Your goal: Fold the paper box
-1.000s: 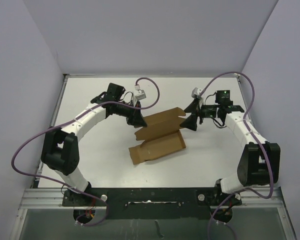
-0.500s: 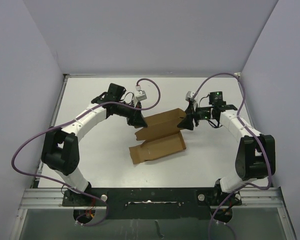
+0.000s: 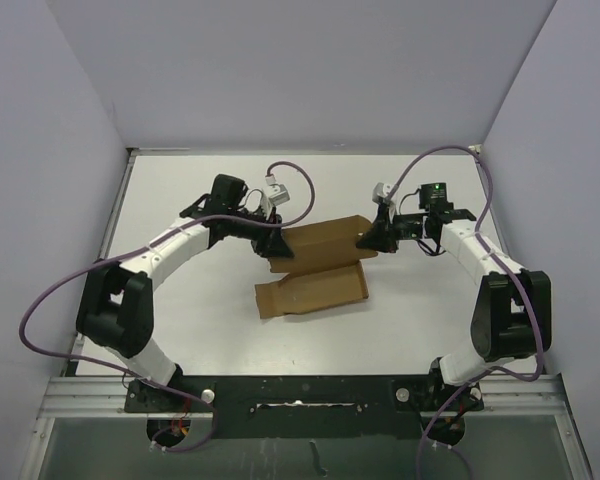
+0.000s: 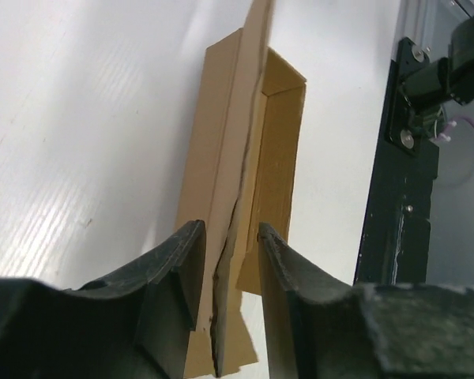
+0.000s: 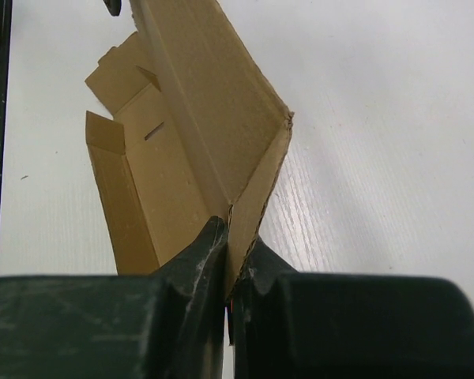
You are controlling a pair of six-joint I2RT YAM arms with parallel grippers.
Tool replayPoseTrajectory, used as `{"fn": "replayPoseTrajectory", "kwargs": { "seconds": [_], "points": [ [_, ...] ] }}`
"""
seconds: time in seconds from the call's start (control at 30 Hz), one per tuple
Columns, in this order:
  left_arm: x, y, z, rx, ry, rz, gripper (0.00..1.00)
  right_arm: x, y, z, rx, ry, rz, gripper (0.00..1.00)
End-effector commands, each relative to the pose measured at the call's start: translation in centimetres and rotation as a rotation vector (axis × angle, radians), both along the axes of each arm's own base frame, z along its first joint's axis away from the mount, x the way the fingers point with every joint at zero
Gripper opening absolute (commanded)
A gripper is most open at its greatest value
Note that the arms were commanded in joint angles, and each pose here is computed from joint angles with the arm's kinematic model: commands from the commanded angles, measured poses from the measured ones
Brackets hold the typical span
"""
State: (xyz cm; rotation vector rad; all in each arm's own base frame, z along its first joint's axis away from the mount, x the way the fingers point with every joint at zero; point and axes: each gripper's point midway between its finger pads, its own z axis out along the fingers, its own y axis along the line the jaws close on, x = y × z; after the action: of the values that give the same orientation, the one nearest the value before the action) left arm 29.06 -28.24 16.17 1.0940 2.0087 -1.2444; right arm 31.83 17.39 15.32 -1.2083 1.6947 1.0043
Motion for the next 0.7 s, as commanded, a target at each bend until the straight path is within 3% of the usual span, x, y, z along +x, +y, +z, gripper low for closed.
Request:
{"fn": "replayPoseTrajectory", "kwargs": {
  "seconds": [0.0,0.1,0.13,0.27,0.4,0.53,0.67],
  "points": [
    [2.2,1.2,6.1,-0.112,-0.15,0.206,0.36,-0.1,0.3,2.8,0.068,-0.082,0.033,0.0],
    [2.5,3.2,8.7,-0.177,-0.202,0.384,0.53,-0.1,0.4,2.8,0.071,-0.078,0.034,0.0],
    [2.8,5.0,9.4,-0.201,-0.215,0.519,0.62,-0.1,0.4,2.8,0.071,-0.076,0.032,0.0],
    [0.8,8.2,7.4,-0.218,-0.139,0.729,0.66,0.0,0.4,2.6,0.068,-0.07,0.027,0.0],
    [-2.3,10.0,4.4,-0.221,0.001,0.844,0.46,0.1,0.3,2.5,0.065,-0.067,0.025,0.0],
    [-4.4,9.6,2.7,-0.285,0.11,0.856,0.22,0.2,0.4,2.1,0.061,-0.057,0.023,0.0],
    [-4.3,9.0,0.5,-0.298,0.136,0.888,0.09,0.2,0.5,1.8,0.055,-0.049,0.024,0.0]
  ]
}}
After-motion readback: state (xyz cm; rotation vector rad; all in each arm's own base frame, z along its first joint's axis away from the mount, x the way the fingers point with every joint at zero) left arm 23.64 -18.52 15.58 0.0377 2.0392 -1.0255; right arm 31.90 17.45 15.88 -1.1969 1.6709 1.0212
